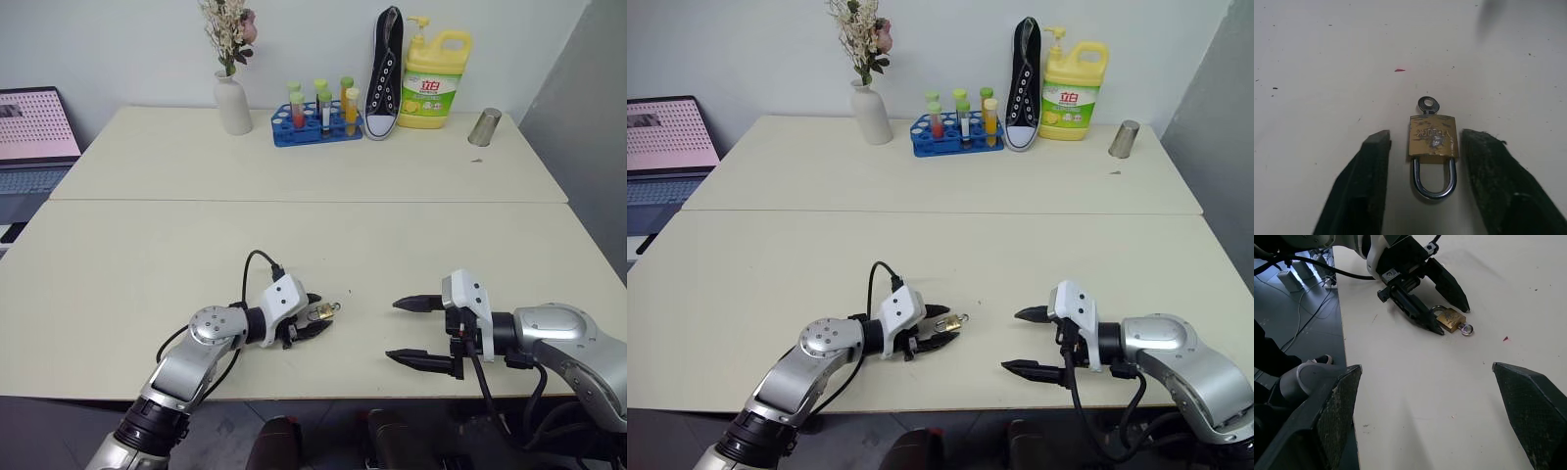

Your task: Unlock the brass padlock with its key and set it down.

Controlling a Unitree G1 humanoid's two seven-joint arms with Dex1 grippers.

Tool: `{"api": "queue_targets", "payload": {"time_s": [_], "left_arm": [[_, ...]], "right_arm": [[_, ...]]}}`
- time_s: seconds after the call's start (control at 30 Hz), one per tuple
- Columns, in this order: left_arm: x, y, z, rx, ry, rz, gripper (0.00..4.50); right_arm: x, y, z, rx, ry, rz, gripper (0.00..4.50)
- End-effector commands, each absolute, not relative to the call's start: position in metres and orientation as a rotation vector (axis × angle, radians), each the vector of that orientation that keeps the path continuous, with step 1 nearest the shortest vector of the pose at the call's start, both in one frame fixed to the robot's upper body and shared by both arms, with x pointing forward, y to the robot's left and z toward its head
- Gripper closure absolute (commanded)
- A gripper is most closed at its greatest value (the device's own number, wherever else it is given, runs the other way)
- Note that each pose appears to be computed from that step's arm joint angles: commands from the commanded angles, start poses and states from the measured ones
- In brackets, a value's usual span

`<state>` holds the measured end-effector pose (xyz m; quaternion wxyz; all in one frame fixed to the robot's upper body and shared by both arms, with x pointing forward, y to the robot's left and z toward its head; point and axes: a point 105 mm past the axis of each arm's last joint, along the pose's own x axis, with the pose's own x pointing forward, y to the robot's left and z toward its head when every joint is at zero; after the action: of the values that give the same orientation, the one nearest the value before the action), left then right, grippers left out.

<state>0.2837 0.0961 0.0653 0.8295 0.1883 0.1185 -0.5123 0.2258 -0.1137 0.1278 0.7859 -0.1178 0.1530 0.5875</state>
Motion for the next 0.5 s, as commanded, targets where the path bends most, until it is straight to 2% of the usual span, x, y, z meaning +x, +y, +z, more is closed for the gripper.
{"api": "queue_targets", "payload": {"time_s": [0.03,0.07,0.27,0.37,0.5], "left_arm": [[0.281,0.097,0.055,0.415,0.292,-1.095,3.3],[0.281,0.096,0.056,0.415,0.289,-1.097,3.54],[0.273,0.09,0.076,0.525,0.181,-1.245,3.54],[0.279,0.087,0.092,0.584,0.088,-1.271,3.54],[0.289,0.061,0.146,0.861,-0.31,-1.327,3.54]], "right_arm": [[0.224,-0.113,0.138,-0.271,0.289,1.272,0.0],[0.225,-0.114,0.139,-0.271,0.288,1.271,0.0],[0.229,-0.119,0.136,-0.299,0.276,1.24,0.0],[0.232,-0.123,0.135,-0.303,0.27,1.211,0.0],[0.25,-0.13,0.137,-0.335,0.158,1.067,0.0]]}}
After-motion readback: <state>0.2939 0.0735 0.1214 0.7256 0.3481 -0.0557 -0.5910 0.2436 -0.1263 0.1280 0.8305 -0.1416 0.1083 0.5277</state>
